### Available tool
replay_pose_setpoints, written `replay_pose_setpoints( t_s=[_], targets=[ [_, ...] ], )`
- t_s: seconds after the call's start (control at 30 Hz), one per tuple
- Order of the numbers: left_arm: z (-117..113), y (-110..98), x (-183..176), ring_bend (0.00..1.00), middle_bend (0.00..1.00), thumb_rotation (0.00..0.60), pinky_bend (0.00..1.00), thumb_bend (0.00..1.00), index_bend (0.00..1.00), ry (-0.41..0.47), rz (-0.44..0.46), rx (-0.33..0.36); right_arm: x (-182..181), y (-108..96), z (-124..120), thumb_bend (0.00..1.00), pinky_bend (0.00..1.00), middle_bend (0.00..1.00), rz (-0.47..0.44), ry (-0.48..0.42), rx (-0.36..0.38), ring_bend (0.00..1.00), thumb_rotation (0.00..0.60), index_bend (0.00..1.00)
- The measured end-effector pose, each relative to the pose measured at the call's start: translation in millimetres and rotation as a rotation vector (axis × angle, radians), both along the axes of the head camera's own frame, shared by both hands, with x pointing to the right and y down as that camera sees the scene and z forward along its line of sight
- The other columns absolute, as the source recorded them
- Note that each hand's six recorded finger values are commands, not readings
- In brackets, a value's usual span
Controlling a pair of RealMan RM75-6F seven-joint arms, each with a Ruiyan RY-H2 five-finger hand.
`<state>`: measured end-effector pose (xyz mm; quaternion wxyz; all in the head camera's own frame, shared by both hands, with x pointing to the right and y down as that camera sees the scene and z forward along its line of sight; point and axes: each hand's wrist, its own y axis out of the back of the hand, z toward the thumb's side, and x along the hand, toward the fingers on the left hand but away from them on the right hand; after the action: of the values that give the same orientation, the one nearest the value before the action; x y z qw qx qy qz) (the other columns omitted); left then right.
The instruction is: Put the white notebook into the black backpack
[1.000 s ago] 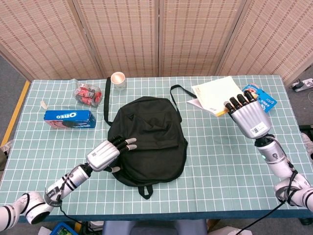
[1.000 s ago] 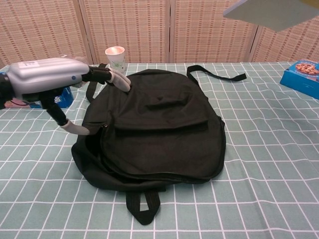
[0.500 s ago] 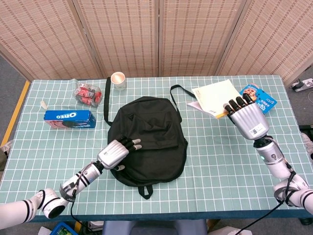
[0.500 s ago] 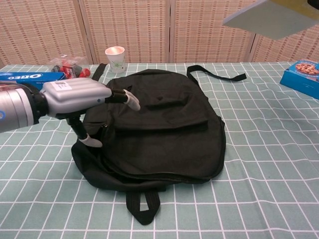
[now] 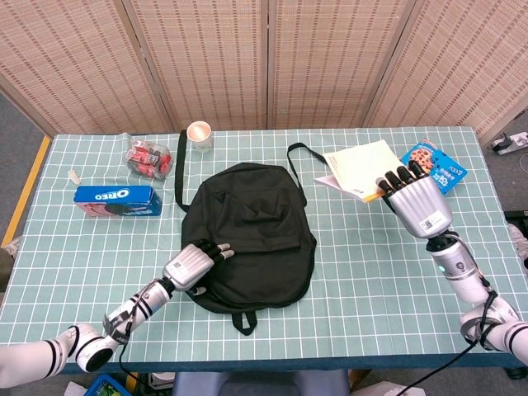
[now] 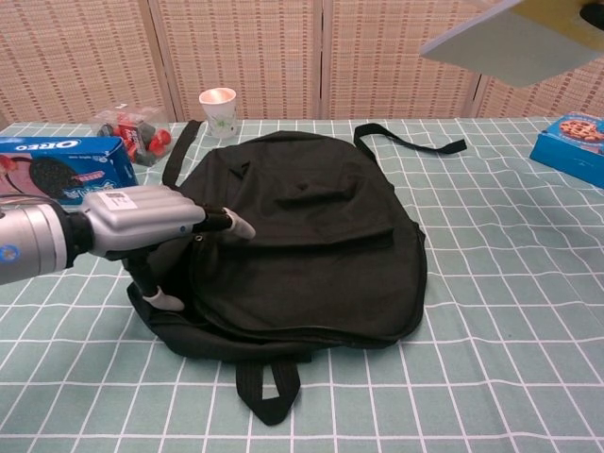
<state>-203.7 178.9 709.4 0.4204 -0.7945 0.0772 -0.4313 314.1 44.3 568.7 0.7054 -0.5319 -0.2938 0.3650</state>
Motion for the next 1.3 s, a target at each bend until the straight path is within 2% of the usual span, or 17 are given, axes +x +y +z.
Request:
replay_pose_setpoints(
  t_s=[0.07,0.37,0.5,0.53,0.6,0.7,0.87,1.0,1.13,1.3],
  targets=[
    [2,0,3,0.18,0.14,0.600,0.17,0.16,0.16,0.009,-0.007,-0.011,0,1,-1,0.42,0.46,0.64,0.000,0.000,0.001,0.55,0.600,0.88],
    [8,-3,17,0.18,0.15,0.600,0.17,0.16,0.38,0.111,-0.087,-0.069,6,3,-4,0.42,0.46,0.64,0.016,0.007,0.008,0.55,0.600,0.88],
    [11,-6,19,0.18,0.16,0.600,0.18,0.17,0.42,0.158,-0.129,-0.096,7,3,-4,0.42,0.46,0.64,0.023,0.006,0.010,0.55,0.600,0.88],
    [12,-7,19,0.19,0.17,0.600,0.18,0.20,0.43,0.167,-0.137,-0.102,7,3,-4,0.42,0.46,0.64,0.024,0.006,0.010,0.55,0.600,0.88],
    [13,-10,20,0.21,0.19,0.600,0.18,0.34,0.47,0.189,-0.155,-0.112,7,3,-4,0.42,0.46,0.64,0.023,0.007,0.011,0.55,0.600,0.88],
    [12,-13,19,0.24,0.22,0.600,0.18,0.46,0.54,0.223,-0.176,-0.117,6,2,-4,0.42,0.46,0.64,0.023,0.005,0.012,0.55,0.600,0.88],
    [11,-16,20,0.27,0.26,0.600,0.17,0.49,0.67,0.284,-0.218,-0.134,5,1,-6,0.42,0.46,0.64,0.022,-0.004,0.017,0.55,0.600,0.88],
    [13,-15,20,0.27,0.27,0.600,0.17,0.52,0.72,0.306,-0.249,-0.168,5,1,-7,0.42,0.46,0.64,0.026,-0.011,0.020,0.55,0.600,0.88],
    [15,-18,18,0.28,0.30,0.600,0.17,0.57,0.76,0.306,-0.275,-0.178,6,1,-10,0.42,0.46,0.64,0.029,-0.021,0.028,0.55,0.600,0.88],
    [8,-35,12,0.28,0.32,0.600,0.18,0.59,0.77,0.367,-0.400,-0.179,5,4,-16,0.42,0.46,0.64,0.029,-0.058,0.029,0.55,0.600,0.88]
  ],
)
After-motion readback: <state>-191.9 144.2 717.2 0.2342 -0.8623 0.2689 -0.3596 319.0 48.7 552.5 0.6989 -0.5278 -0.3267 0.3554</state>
